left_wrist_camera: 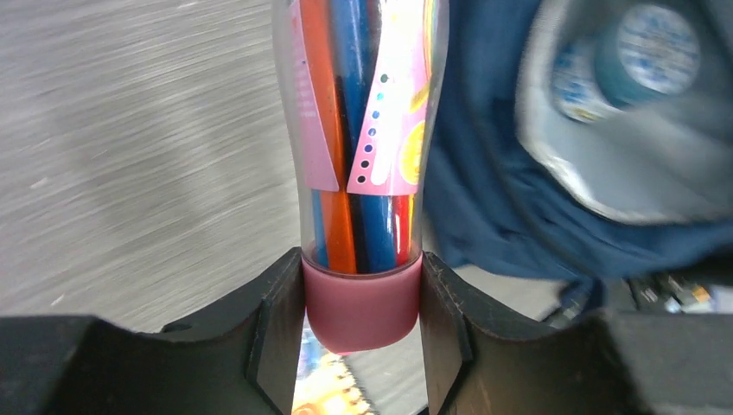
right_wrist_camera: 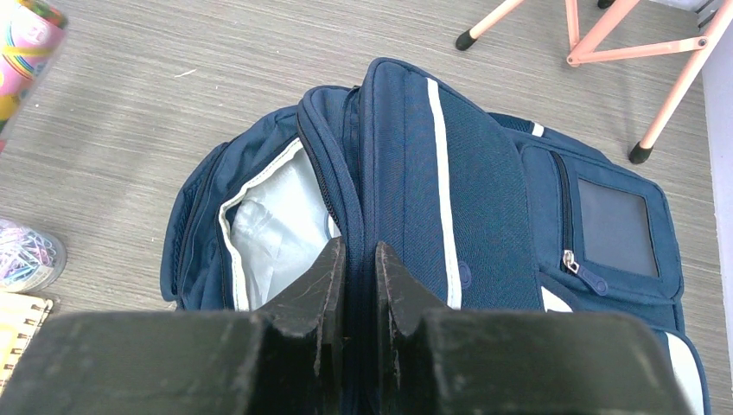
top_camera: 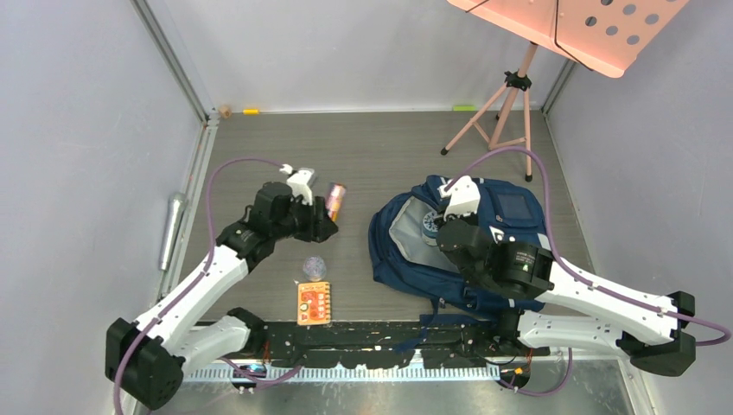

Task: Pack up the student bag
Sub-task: Pick up the stationery from the center of the board, then place the stationery in the student bag.

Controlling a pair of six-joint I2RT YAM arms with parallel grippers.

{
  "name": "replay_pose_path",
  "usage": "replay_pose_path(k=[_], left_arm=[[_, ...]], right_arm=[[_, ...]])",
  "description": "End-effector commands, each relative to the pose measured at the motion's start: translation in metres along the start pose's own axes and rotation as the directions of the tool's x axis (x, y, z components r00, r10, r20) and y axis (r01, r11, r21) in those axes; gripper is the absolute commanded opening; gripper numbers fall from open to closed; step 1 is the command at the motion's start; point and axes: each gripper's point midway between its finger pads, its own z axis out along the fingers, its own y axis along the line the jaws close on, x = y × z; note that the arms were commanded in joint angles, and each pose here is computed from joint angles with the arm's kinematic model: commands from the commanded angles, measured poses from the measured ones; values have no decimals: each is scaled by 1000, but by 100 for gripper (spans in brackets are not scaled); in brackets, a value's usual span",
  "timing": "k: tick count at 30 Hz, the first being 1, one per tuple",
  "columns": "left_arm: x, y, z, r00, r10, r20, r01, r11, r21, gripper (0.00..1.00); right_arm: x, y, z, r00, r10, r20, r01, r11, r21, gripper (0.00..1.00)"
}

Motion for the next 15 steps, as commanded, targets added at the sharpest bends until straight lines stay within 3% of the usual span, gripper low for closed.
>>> replay_pose_path(k=[1, 4, 8, 15], left_arm=[[3, -79, -20, 978, 207, -18, -192, 931, 309, 10], [21, -111, -23, 947, 320, -41, -269, 855, 444, 11], [30, -133, -20, 927, 374, -38, -298, 793, 531, 12], [28, -153, 2, 909, 412, -62, -305, 760, 574, 11]], right_arm=[[-49, 9, -7, 980, 162, 116, -158, 987, -38, 1], [-51, 11, -7, 980, 160, 116, -156, 987, -43, 1], [-52, 13, -7, 980, 165, 114, -160, 986, -50, 1], [-52, 14, -7, 979, 174, 111, -168, 984, -57, 1]])
